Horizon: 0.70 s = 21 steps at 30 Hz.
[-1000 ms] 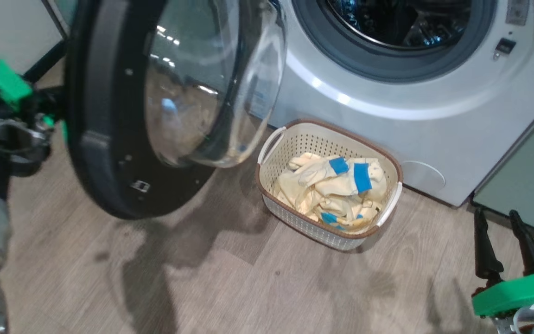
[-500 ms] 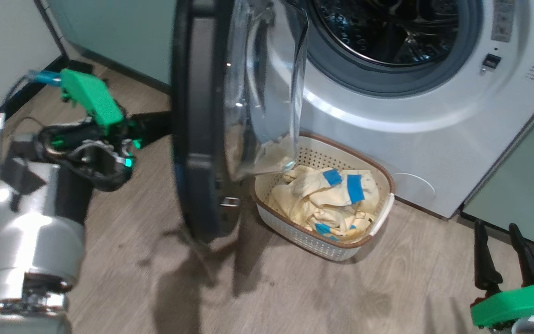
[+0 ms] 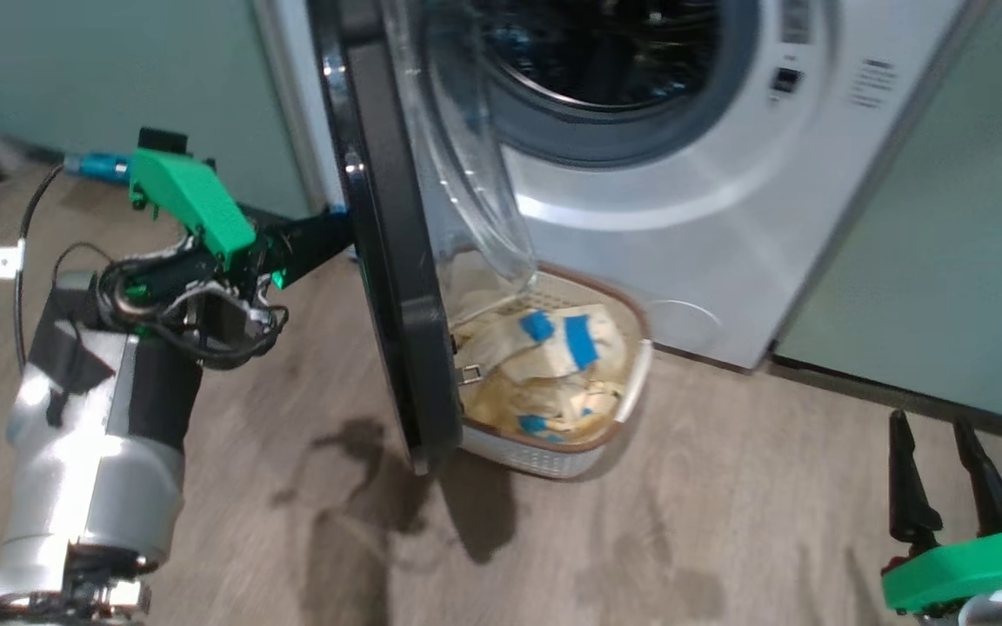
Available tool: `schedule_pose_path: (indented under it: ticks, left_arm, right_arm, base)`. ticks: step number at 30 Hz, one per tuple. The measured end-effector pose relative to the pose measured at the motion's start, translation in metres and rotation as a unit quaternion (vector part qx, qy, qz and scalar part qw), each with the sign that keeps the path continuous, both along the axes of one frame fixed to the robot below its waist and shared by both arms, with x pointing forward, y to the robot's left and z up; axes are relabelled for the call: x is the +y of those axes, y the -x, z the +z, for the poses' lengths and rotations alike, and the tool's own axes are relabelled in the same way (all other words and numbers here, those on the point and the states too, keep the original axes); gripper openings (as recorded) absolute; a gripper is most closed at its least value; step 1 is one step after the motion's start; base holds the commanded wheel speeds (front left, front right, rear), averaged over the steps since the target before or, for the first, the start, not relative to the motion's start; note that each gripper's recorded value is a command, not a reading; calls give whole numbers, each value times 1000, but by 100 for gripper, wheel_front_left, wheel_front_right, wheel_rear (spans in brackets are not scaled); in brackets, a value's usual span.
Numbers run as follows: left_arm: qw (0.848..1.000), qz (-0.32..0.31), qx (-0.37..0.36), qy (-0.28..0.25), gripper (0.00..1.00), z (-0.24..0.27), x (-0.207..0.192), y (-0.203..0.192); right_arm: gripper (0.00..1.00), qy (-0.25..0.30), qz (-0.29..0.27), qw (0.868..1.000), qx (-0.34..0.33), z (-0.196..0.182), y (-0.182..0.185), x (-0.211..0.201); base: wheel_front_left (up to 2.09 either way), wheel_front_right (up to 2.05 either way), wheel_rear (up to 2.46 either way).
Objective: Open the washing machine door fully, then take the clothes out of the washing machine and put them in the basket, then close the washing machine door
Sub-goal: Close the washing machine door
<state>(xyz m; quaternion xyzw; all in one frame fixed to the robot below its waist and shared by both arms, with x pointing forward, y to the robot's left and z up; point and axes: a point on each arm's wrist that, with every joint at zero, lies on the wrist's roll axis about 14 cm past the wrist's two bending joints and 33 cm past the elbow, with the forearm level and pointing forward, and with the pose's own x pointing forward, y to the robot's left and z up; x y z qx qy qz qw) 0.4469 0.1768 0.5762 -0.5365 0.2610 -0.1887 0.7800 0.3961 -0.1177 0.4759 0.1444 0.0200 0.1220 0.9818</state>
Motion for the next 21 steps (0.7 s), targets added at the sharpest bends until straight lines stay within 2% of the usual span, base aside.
schedule_pose_path:
  ticks: [21]
  left_arm:
    - [995, -91, -17, 30, 0, -8, -111, -43]
  right_arm:
    - [100, 8, -144, 990, -3, 5, 49, -96]
  base:
    - [0, 0, 0]
